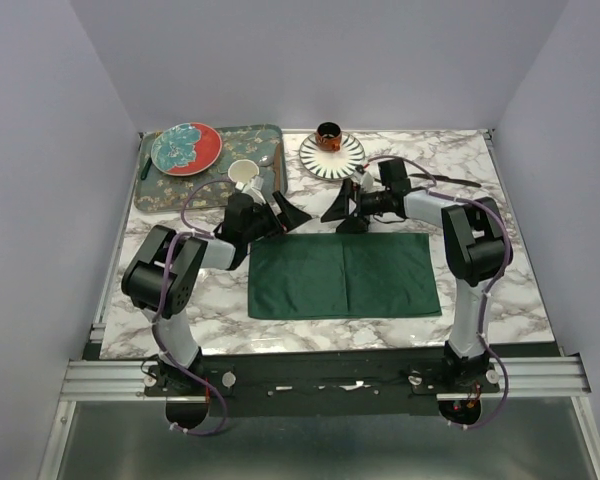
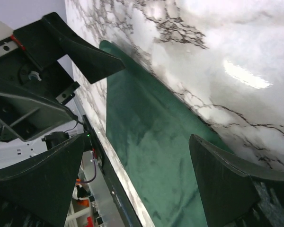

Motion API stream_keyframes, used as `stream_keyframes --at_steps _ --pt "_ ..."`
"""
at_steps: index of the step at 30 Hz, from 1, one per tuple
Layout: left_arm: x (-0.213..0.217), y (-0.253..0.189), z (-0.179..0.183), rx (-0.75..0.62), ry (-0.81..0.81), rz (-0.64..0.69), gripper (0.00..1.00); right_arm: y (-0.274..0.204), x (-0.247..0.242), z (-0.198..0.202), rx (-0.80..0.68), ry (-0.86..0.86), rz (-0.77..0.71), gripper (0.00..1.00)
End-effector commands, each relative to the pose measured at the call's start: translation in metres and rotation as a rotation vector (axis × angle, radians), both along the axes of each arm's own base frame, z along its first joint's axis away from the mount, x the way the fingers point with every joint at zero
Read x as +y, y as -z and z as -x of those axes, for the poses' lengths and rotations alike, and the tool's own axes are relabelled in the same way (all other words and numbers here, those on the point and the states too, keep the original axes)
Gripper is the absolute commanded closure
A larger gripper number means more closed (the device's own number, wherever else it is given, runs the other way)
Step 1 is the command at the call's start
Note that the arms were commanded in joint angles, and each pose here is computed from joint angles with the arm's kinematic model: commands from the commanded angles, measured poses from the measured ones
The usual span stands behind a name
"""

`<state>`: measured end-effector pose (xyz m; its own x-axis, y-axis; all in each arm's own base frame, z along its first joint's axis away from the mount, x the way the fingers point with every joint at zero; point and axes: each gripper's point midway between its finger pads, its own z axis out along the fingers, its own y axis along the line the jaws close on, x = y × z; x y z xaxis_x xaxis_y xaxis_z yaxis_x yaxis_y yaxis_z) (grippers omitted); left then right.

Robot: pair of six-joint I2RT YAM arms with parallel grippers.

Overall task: Fold the napkin into a case and place the utensils inside
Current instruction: Smooth out the rectangle-folded napkin at the center of the board.

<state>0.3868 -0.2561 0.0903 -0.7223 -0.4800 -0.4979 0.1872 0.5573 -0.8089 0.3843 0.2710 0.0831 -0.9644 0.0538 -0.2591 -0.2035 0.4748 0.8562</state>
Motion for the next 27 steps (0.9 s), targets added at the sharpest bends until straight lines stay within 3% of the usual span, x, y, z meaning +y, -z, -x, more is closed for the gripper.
stream_keyframes --at_steps 1,20,27 --pt "0.006 -0.004 -0.009 -0.048 -0.024 0.064 0.01 0.015 0.002 -0.008 0.016 -0.010 -0.018 0.00" --pt "0.061 0.072 -0.006 0.200 -0.170 0.038 0.01 0.052 -0.019 -0.005 0.108 0.008 0.027 0.00" --pt "0.053 0.048 0.001 0.128 -0.109 0.099 0.01 0.000 -0.016 -0.001 -0.016 -0.059 -0.035 0.00"
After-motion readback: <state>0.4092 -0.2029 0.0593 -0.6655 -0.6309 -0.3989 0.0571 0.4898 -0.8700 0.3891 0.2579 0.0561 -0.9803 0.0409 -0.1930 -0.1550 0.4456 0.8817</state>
